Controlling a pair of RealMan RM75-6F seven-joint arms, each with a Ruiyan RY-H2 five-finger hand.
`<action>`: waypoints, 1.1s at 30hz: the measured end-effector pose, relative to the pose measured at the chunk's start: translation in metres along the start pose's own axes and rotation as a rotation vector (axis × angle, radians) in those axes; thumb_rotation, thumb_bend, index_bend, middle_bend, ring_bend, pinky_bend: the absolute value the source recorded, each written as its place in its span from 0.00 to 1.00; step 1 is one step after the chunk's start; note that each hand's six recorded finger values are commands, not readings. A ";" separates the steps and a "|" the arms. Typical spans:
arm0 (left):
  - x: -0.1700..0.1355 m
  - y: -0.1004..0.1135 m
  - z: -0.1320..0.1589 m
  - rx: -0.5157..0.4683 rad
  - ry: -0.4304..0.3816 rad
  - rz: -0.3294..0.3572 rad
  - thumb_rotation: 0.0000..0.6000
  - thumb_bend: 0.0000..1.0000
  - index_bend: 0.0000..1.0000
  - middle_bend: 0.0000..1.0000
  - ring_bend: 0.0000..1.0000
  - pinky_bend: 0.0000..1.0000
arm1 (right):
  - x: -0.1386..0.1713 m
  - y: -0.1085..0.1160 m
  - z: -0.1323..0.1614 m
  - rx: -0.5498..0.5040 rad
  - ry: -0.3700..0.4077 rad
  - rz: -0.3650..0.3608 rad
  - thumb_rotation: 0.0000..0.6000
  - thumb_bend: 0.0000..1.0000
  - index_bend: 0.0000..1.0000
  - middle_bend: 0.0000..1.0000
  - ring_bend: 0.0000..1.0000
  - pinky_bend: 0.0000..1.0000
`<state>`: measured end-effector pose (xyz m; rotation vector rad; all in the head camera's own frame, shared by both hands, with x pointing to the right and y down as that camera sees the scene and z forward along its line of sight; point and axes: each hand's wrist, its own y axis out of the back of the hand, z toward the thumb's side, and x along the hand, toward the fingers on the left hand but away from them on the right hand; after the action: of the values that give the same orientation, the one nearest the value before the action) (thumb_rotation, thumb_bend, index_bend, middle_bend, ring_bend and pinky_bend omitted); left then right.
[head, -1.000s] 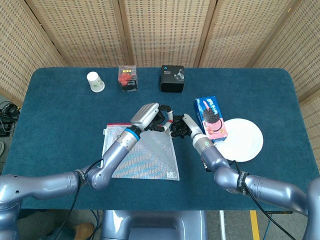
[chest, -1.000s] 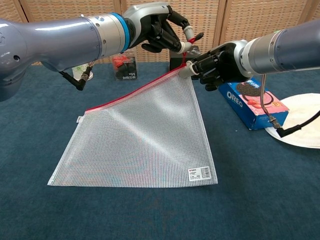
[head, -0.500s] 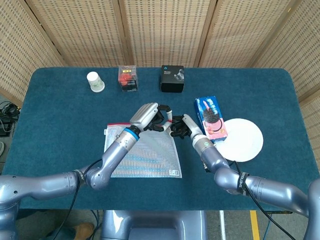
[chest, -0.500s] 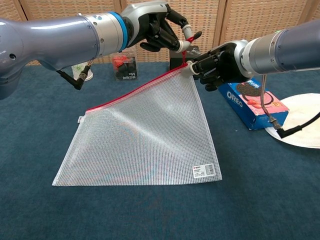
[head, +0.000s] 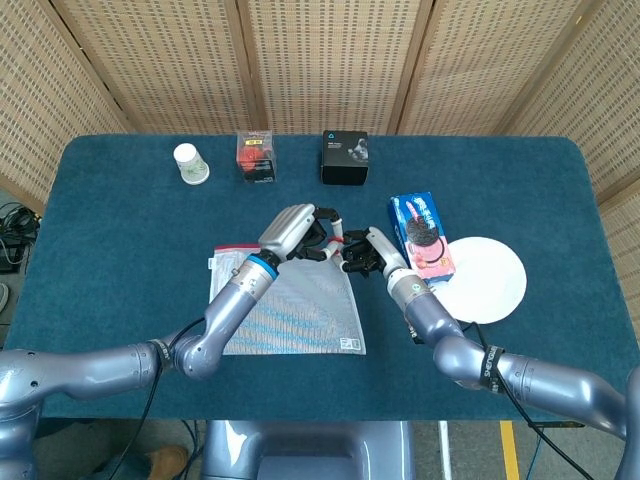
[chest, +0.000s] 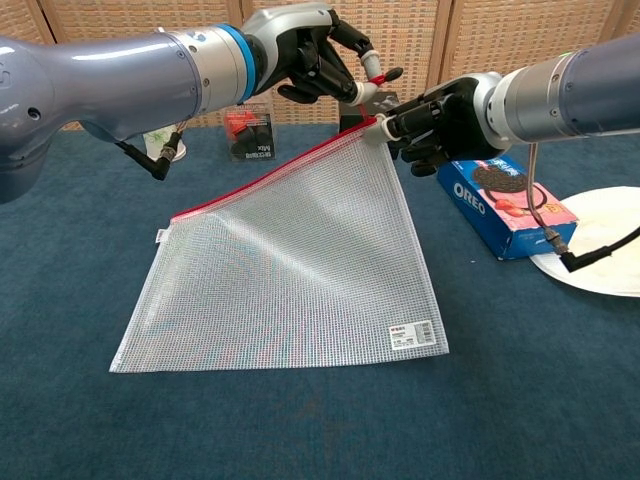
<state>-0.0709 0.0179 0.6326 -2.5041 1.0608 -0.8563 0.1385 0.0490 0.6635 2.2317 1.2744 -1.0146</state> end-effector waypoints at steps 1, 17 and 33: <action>0.000 0.000 0.000 0.001 0.000 0.000 1.00 0.83 0.85 1.00 0.99 1.00 | 0.000 0.000 0.000 -0.001 0.000 0.001 1.00 0.79 0.72 0.89 0.94 0.86; -0.002 0.010 -0.009 0.011 0.031 0.022 1.00 0.87 0.85 1.00 0.99 1.00 | 0.005 0.009 0.006 -0.045 0.034 -0.018 1.00 0.79 0.75 0.91 0.95 0.86; -0.007 0.035 -0.041 0.008 0.095 0.061 1.00 0.87 0.86 1.00 0.99 1.00 | 0.013 0.022 0.015 -0.112 0.057 -0.022 1.00 0.79 0.76 0.91 0.95 0.86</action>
<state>-0.1200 -0.0018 0.6456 -2.4326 1.1559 -0.9675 0.1557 0.0353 0.6431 2.1805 1.3481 -0.8710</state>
